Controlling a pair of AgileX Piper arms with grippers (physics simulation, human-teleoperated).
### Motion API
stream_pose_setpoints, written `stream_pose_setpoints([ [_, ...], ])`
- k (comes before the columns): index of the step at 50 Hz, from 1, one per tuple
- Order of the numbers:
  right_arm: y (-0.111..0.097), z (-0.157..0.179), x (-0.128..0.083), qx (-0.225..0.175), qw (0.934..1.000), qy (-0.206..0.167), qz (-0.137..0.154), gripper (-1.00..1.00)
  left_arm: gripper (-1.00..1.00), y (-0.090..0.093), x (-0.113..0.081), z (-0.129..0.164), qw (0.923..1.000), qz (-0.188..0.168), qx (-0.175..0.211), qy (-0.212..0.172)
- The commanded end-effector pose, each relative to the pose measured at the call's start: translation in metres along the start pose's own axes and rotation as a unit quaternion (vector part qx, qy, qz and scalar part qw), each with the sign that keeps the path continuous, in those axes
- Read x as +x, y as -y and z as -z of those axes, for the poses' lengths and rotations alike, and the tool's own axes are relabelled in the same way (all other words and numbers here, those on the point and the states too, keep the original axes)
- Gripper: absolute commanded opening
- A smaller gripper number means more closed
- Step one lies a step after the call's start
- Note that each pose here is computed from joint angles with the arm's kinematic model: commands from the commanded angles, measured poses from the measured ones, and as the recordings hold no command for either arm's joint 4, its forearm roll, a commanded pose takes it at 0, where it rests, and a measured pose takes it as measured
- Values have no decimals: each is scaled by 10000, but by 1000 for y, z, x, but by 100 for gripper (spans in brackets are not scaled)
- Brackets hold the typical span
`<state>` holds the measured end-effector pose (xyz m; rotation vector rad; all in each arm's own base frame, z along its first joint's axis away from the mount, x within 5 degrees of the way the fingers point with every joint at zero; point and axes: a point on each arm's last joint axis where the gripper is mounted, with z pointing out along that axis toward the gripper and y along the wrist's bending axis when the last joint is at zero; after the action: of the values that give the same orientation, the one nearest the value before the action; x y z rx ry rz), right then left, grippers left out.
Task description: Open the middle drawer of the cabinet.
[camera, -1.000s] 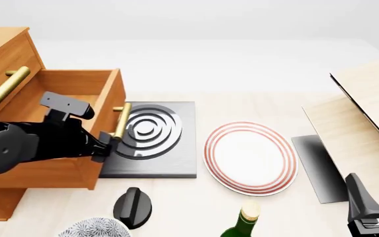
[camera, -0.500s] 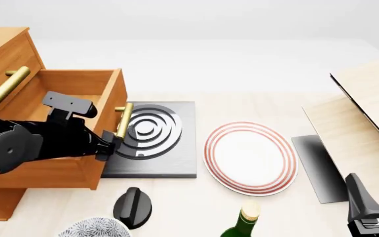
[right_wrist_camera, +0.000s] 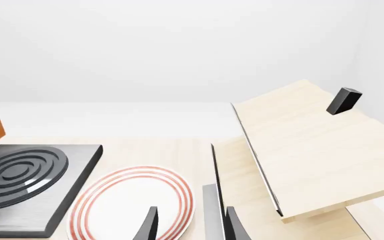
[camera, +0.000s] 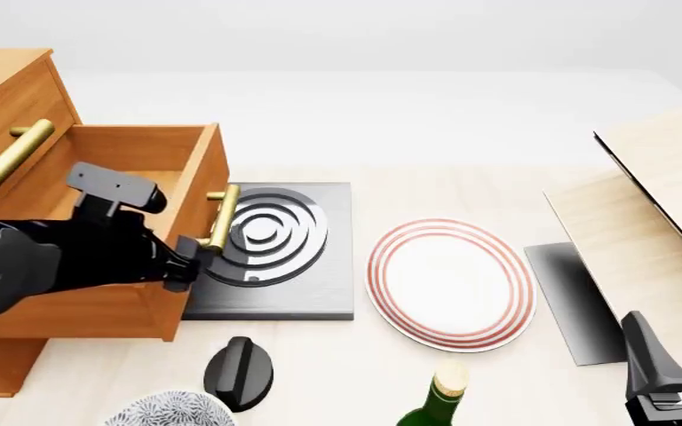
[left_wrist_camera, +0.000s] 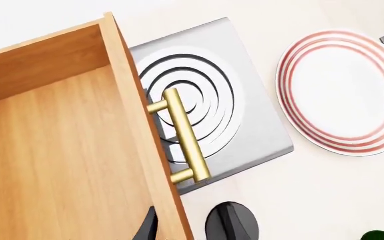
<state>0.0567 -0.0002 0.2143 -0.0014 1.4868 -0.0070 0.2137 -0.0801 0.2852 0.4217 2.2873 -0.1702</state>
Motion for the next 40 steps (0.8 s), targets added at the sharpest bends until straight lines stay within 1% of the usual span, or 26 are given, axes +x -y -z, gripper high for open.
stream_pose_setpoints([
  [1,0,0,0,-1,10000,0,0,100,100,0,-6,17,9996,-104,18,274],
  [22,0,0,0,-1,10000,0,0,100,100,-2,-6,27,9991,-141,-10,394],
  [40,0,0,0,-1,10000,0,0,100,100,-3,-3,48,9985,-184,-51,509],
])
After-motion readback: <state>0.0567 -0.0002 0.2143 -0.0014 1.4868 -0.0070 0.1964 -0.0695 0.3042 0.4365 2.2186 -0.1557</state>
